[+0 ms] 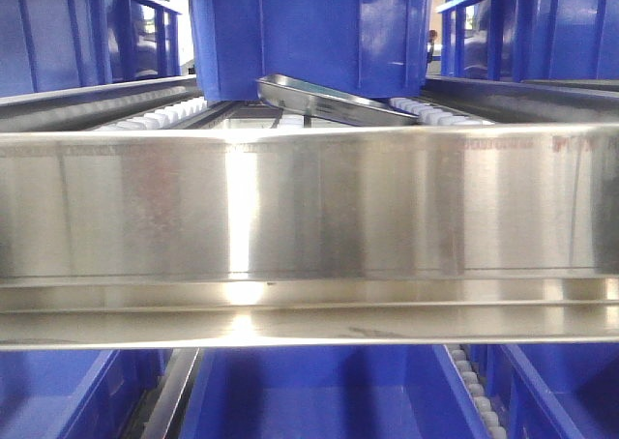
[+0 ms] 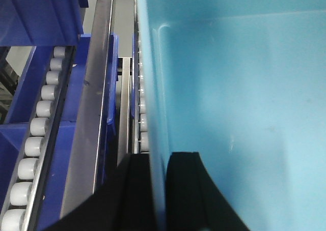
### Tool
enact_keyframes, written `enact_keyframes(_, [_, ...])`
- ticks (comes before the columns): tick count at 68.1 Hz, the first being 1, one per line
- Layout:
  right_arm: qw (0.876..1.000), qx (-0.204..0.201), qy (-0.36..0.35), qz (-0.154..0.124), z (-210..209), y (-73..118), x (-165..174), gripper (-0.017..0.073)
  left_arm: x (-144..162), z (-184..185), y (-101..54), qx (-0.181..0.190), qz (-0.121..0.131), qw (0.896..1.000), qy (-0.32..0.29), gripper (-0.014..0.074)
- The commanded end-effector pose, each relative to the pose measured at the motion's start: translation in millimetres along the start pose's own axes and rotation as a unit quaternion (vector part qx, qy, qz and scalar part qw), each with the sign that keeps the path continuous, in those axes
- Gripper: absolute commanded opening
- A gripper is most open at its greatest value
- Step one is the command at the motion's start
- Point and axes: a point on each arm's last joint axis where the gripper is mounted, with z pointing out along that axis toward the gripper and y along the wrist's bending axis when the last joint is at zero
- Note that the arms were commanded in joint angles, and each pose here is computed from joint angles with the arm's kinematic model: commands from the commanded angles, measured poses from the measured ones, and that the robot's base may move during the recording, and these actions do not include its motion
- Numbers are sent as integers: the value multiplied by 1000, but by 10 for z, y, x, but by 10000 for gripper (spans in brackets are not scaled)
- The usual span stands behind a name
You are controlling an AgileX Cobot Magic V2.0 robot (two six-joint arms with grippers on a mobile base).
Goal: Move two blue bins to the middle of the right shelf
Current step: 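Lift the cyan bin up off the shelf with both grippers, then drive the base holding the cyan bin to another shelf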
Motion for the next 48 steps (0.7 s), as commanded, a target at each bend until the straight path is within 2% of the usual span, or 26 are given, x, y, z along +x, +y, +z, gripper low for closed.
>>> enact_keyframes(1, [998,17,-49,-23,-93,-56,-105,-165,-32,-65,131,-45,14,999,-18,-111])
enact_keyframes(48, [998,16,-51,-23,-94,-54,-109,-165,-41,-67,143,-52,17,998,-23,-111])
